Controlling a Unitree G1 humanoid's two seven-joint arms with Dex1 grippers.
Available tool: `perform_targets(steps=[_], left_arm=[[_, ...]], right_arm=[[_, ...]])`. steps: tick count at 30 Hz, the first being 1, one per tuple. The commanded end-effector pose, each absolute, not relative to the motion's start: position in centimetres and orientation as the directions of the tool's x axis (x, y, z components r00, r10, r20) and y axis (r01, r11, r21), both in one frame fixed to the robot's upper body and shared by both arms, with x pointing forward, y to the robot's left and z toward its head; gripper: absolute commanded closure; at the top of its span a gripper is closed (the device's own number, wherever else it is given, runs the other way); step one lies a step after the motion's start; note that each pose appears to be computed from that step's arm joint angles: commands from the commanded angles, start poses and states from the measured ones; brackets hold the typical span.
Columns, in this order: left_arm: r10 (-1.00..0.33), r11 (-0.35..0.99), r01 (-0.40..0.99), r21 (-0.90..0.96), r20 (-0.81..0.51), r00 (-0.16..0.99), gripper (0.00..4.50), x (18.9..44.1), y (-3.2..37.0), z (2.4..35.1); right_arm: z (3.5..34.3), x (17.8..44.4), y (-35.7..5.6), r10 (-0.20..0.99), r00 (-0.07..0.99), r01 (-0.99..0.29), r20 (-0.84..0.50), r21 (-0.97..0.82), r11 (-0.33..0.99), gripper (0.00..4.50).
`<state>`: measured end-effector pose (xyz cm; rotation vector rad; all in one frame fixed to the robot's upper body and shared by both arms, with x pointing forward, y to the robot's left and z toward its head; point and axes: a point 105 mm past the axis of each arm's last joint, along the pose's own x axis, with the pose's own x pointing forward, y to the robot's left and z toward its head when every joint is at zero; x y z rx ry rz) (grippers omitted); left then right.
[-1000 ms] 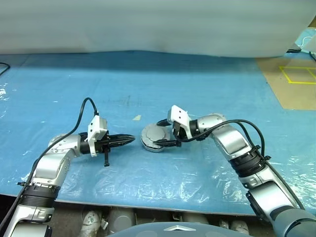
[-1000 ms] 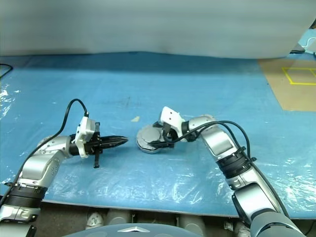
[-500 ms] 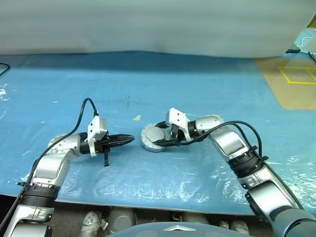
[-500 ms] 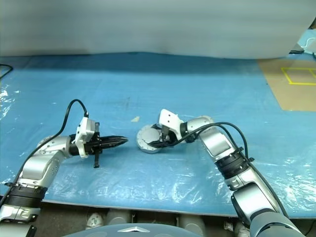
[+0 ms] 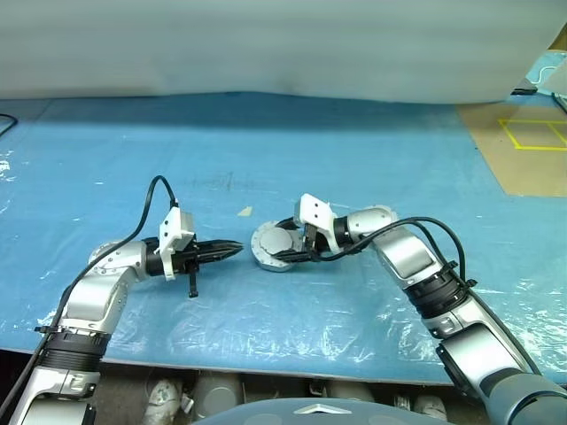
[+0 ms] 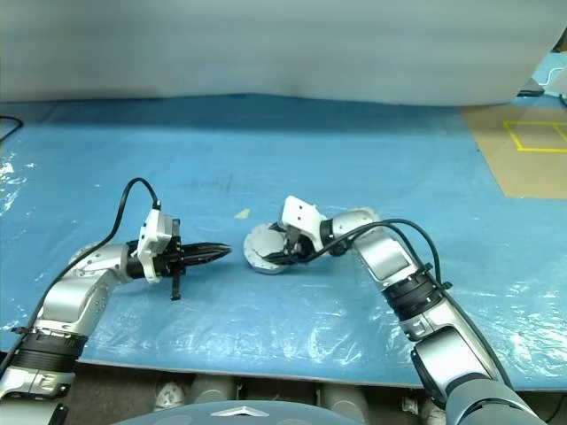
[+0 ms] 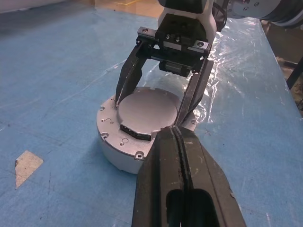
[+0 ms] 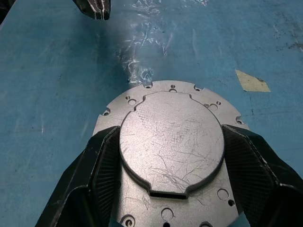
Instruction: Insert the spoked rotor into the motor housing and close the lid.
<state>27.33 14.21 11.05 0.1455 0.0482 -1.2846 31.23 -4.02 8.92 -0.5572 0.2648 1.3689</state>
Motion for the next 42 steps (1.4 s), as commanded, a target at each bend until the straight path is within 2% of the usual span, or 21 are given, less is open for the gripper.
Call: perform_targets(steps=[1, 3, 8, 11, 18, 22, 24, 26, 36, 38, 40, 42], left_arm=[[-0.954, 0.269, 0.956, 0.117, -0.106, 0.282, 4.50, 27.6, 13.8, 11.6], [-0.954, 0.270, 0.955, 0.124, -0.103, 0.283, 4.50, 27.8, 13.6, 11.6], [-0.952, 0.272, 0.953, 0.137, -0.106, 0.287, 4.50, 28.1, 13.2, 11.5], [-0.933, 0.291, 0.949, 0.125, -0.184, 0.310, 4.50, 28.9, 13.0, 9.8], [-0.913, 0.380, 0.920, 0.096, -0.121, 0.389, 4.50, 30.5, 11.7, 9.0], [-0.923, 0.365, 0.929, 0.064, -0.111, 0.370, 4.50, 30.4, 11.3, 8.5], [-0.915, 0.334, 0.933, 0.134, -0.194, 0.355, 4.50, 30.2, 11.5, 7.0], [-0.909, 0.330, 0.933, 0.141, -0.221, 0.354, 4.50, 30.3, 11.6, 6.3], [-0.921, 0.278, 0.948, 0.156, -0.238, 0.309, 4.50, 30.2, 9.8, 5.8], [-0.925, 0.271, 0.949, 0.159, -0.230, 0.303, 4.50, 30.2, 9.5, 6.2], [-0.928, 0.262, 0.950, 0.168, -0.226, 0.296, 4.50, 30.3, 9.4, 6.6], [-0.929, 0.260, 0.950, 0.174, -0.223, 0.295, 4.50, 30.5, 9.4, 7.1]], right_arm=[[4.3, 31.4, -6.1, 0.757, 0.227, -0.974, -0.613, -0.154, 0.168, 1.56], [3.9, 31.5, -6.3, 0.752, 0.233, -0.972, -0.616, -0.133, 0.193, 1.56], [4.9, 31.4, -6.2, 0.783, 0.224, -0.972, -0.581, -0.077, 0.222, 1.56], [5.5, 31.5, -6.3, 0.795, 0.228, -0.970, -0.562, -0.058, 0.238, 1.56], [5.8, 31.5, -6.1, 0.800, 0.243, -0.966, -0.549, -0.059, 0.253, 1.56], [5.6, 31.3, -6.3, 0.796, 0.244, -0.965, -0.553, -0.058, 0.256, 1.56], [5.4, 31.2, -6.4, 0.794, 0.244, -0.965, -0.557, -0.056, 0.257, 1.56], [5.3, 31.1, -6.5, 0.793, 0.244, -0.965, -0.558, -0.055, 0.258, 1.56], [5.5, 31.1, -6.4, 0.797, 0.267, -0.961, -0.542, -0.091, 0.260, 1.56], [5.5, 31.2, -6.4, 0.791, 0.281, -0.959, -0.544, -0.134, 0.248, 0.80], [5.7, 30.9, -6.2, 0.806, 0.265, -0.963, -0.530, -0.104, 0.249, 0.16], [6.4, 30.8, -5.8, 0.829, 0.258, -0.962, -0.496, -0.052, 0.268, 0.04]])
